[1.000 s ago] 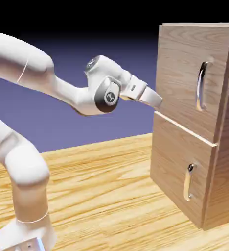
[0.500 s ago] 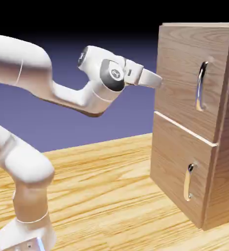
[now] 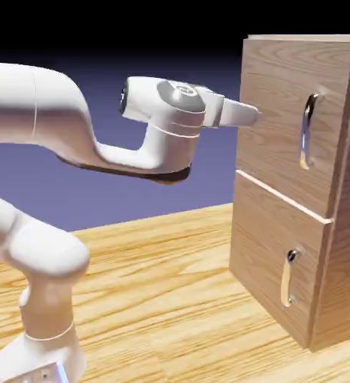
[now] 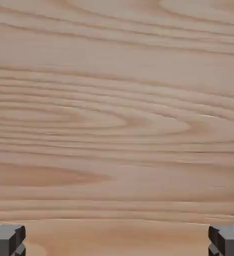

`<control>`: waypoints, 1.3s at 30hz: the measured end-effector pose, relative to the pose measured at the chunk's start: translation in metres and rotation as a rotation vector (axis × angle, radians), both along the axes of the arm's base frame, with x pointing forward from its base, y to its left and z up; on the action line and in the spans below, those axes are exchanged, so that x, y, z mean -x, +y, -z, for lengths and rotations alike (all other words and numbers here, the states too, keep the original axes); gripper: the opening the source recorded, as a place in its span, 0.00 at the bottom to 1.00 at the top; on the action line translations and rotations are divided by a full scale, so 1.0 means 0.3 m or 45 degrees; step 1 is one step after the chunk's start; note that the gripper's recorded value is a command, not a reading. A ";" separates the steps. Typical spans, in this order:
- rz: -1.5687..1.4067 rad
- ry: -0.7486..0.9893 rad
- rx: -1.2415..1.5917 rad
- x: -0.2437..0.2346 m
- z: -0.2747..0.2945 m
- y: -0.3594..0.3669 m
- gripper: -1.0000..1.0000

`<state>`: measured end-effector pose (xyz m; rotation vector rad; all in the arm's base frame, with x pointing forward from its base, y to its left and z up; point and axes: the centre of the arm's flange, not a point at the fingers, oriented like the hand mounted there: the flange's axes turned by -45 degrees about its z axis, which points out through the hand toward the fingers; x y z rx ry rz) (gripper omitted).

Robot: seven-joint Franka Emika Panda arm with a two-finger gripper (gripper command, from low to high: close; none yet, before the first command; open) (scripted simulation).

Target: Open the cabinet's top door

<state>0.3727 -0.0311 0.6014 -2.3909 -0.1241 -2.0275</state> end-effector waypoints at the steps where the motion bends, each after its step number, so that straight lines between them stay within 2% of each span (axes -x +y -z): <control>1: 0.000 -0.013 -0.004 -0.002 0.002 -0.014 0.50; 22: 0.007 -0.207 -0.073 -0.107 0.150 -0.348 0.50; 27: 0.007 -0.207 -0.073 -0.273 0.150 -0.339 0.50; 28: 0.007 -0.207 -0.073 -0.274 0.150 -0.339 0.00; 39: 0.210 -0.213 -0.055 -0.109 0.150 -0.257 0.00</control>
